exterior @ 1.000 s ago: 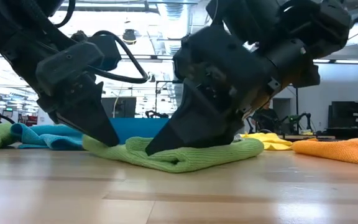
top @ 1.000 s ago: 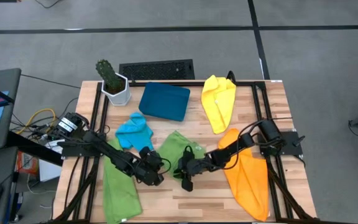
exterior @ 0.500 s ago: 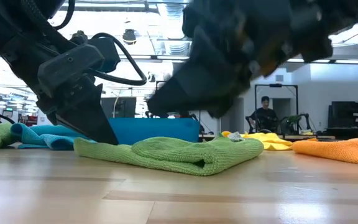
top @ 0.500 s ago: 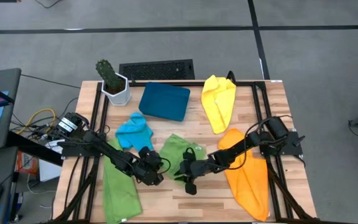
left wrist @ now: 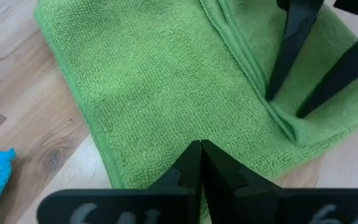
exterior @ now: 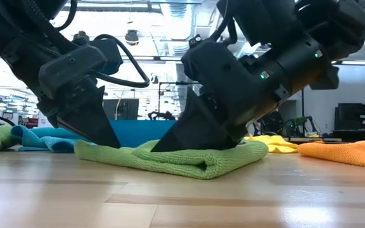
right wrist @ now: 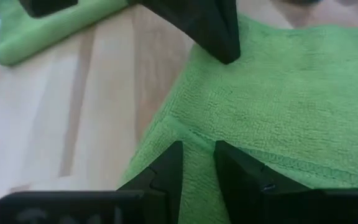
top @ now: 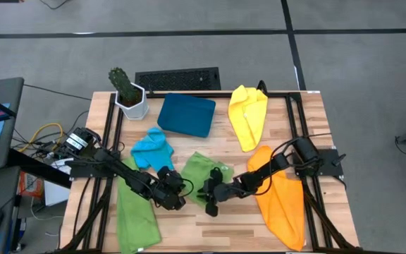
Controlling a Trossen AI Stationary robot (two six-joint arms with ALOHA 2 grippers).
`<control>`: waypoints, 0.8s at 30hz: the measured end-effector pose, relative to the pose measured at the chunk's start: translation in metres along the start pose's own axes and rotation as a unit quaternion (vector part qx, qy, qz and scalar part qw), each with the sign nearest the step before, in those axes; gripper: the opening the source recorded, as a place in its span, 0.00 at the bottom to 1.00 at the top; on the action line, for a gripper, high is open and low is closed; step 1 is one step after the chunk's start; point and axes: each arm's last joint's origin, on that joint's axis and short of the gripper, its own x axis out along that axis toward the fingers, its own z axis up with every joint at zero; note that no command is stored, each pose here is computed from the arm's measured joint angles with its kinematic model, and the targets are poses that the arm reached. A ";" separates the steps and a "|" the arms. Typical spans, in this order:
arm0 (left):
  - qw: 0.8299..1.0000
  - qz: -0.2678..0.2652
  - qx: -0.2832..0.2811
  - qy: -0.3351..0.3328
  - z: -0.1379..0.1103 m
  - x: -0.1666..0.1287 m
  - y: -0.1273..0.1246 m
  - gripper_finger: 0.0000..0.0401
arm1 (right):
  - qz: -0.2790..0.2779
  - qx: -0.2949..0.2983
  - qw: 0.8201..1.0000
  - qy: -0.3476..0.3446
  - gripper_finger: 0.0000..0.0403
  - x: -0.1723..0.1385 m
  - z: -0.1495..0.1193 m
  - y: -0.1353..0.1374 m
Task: Fold microfiber towels
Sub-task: Fold the right green towel
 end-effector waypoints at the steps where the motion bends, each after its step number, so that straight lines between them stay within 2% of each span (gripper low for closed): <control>1: 1.000 0.000 0.000 0.000 0.000 0.000 0.000 0.00 | 0.009 0.003 1.000 0.003 0.30 0.000 0.000 0.000; 6: 1.000 -0.002 -0.005 0.003 0.000 0.000 0.000 0.00 | 0.039 -0.009 0.999 0.004 0.30 -0.014 0.013 0.008; 9: 1.000 -0.002 -0.008 0.002 0.000 0.000 0.000 0.00 | 0.061 -0.030 0.997 -0.047 0.30 -0.035 0.036 0.023; 11: 1.000 0.000 -0.010 0.000 0.000 0.000 0.000 0.00 | 0.050 -0.050 0.995 -0.071 0.30 -0.046 0.041 0.034; 15: 1.000 0.002 -0.010 -0.004 0.000 0.000 0.000 0.00 | 0.035 -0.069 0.996 -0.052 0.30 -0.046 0.021 0.047; 21: 1.000 0.002 -0.009 -0.003 0.000 0.000 0.000 0.00 | 0.028 -0.028 0.999 -0.002 0.30 -0.030 -0.019 0.056; 24: 1.000 -0.005 0.000 0.005 0.000 0.000 0.000 0.00 | 0.018 -0.013 1.000 0.012 0.30 -0.027 -0.027 0.054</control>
